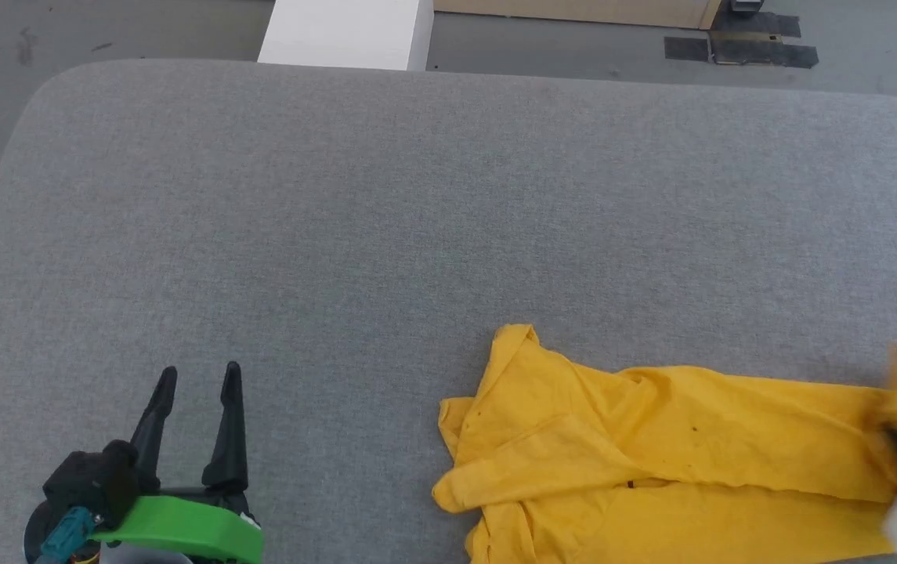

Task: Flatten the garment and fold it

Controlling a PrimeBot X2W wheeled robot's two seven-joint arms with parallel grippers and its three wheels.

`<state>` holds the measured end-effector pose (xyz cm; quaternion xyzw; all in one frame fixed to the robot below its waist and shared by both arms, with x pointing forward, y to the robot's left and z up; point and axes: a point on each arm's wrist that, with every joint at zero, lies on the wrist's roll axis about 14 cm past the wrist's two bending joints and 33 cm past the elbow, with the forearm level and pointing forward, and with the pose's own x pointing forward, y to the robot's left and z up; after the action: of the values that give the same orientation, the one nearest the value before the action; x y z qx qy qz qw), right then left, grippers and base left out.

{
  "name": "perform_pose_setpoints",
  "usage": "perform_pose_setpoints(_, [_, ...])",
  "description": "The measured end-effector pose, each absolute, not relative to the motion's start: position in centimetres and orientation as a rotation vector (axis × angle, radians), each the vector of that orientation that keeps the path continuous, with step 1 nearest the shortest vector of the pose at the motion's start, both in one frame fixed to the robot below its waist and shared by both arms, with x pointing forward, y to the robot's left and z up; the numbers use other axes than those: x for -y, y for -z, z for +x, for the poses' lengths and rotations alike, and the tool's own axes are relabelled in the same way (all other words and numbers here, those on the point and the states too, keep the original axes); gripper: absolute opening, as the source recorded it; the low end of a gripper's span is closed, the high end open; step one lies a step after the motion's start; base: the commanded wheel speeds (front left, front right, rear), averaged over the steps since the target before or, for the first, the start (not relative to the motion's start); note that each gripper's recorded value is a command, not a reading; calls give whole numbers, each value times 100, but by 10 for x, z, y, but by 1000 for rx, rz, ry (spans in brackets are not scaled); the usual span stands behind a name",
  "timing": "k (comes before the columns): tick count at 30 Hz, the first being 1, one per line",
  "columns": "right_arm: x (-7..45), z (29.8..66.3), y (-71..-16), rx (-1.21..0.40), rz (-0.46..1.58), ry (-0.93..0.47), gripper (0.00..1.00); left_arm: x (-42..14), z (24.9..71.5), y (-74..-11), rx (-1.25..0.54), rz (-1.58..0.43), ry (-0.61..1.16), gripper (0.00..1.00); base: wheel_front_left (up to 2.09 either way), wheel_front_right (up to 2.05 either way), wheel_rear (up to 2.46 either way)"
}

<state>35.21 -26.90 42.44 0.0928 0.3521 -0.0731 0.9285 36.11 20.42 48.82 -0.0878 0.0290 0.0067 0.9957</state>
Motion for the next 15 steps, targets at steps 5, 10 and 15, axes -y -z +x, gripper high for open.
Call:
perform_pose_setpoints(5, [210,349,-431,-774,228,-36,0,-201,361,-485,-65,-189,-10,100,0,0,0])
perform_pose_setpoints(10, [134,350,-447,-781,245,-301,0,-203,361,-485,-64,-195,-20,100,0,0,0])
perform_pose_setpoints(15, [87,348,-455,-779,235,-468,0,-205,359,-482,-71,-199,-27,100,0,0,0])
